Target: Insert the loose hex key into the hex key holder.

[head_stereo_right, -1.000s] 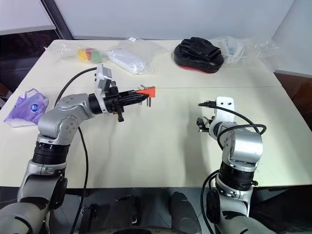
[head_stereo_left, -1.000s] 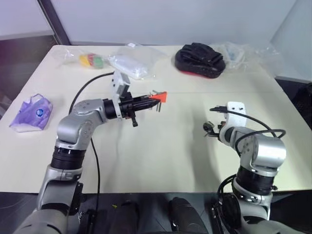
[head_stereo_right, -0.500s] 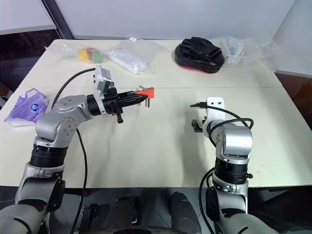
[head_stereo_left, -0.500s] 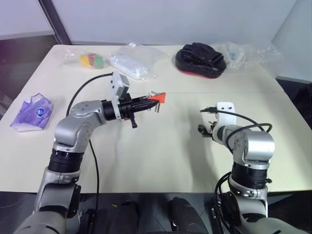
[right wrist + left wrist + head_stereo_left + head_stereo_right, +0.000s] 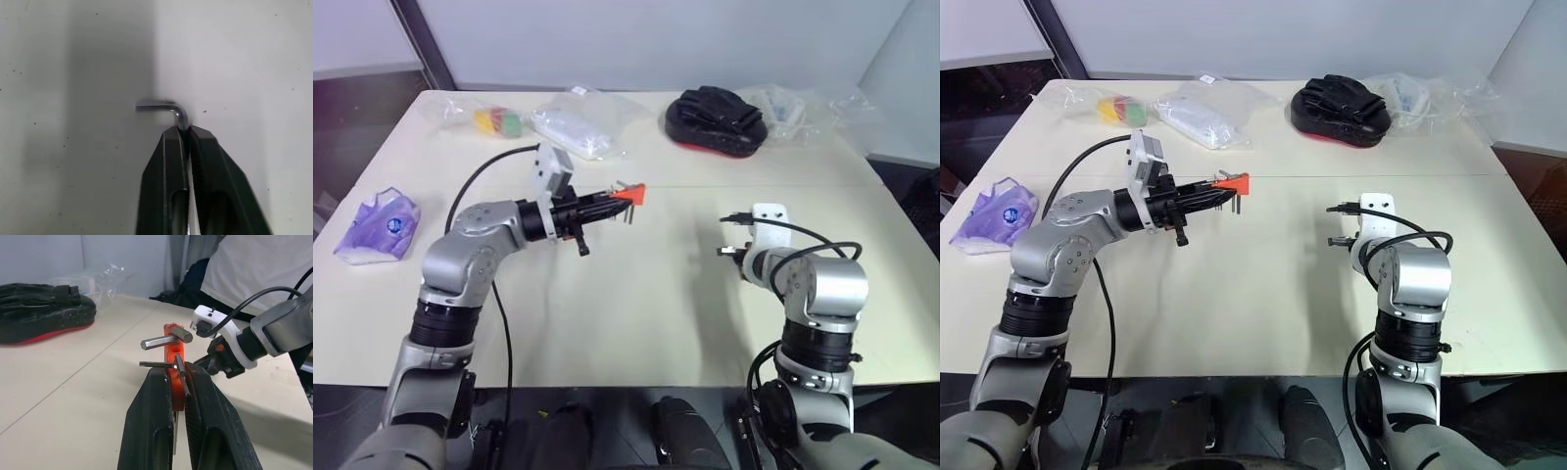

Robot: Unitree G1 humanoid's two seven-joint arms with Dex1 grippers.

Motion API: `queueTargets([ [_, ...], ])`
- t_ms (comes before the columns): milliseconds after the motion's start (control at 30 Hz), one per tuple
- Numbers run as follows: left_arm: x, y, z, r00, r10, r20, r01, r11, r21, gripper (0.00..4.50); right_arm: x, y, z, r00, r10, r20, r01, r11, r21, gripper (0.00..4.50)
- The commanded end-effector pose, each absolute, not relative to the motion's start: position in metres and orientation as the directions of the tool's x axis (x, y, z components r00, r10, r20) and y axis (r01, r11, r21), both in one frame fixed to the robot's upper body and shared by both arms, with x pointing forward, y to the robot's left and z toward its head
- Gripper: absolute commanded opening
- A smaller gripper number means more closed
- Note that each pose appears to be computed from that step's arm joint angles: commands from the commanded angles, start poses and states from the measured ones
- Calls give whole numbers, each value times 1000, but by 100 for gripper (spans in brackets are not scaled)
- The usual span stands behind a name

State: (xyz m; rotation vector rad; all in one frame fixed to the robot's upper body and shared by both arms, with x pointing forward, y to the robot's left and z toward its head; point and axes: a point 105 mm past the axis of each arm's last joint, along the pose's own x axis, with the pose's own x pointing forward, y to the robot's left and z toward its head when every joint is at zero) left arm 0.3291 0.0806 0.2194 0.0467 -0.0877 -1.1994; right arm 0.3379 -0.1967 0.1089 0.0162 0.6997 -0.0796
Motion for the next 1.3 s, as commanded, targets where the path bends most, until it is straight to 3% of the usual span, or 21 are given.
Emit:
queueTargets([
  [33,325,79,233,346,-935,80,926,354,129,0,339,-192,120,785,-50,-617,21,998,-54,9],
  [133,326,78,234,343,-936,85,928,351,126,0,345,-187,147,875,-45,-481,-28,989,-143,9],
  [200,326,76,234,337,-937,88,930,346,122,0,354,-182,171,952,-16,-307,-53,976,-213,9],
  [333,327,72,234,323,-942,93,936,332,115,0,361,-163,212,994,109,-2,-108,981,-164,9],
  [433,329,68,236,313,-945,96,940,323,113,0,354,-136,250,934,255,252,-235,966,-107,9],
  [633,337,64,239,309,-946,101,941,319,113,0,334,-76,293,704,442,556,-478,874,-90,9],
  [833,346,62,241,317,-942,110,936,329,122,0,332,-54,294,641,471,606,-531,842,-93,9],
  [1300,356,67,241,364,-923,124,914,379,142,0,327,-50,284,635,518,573,-562,819,-118,9],
])
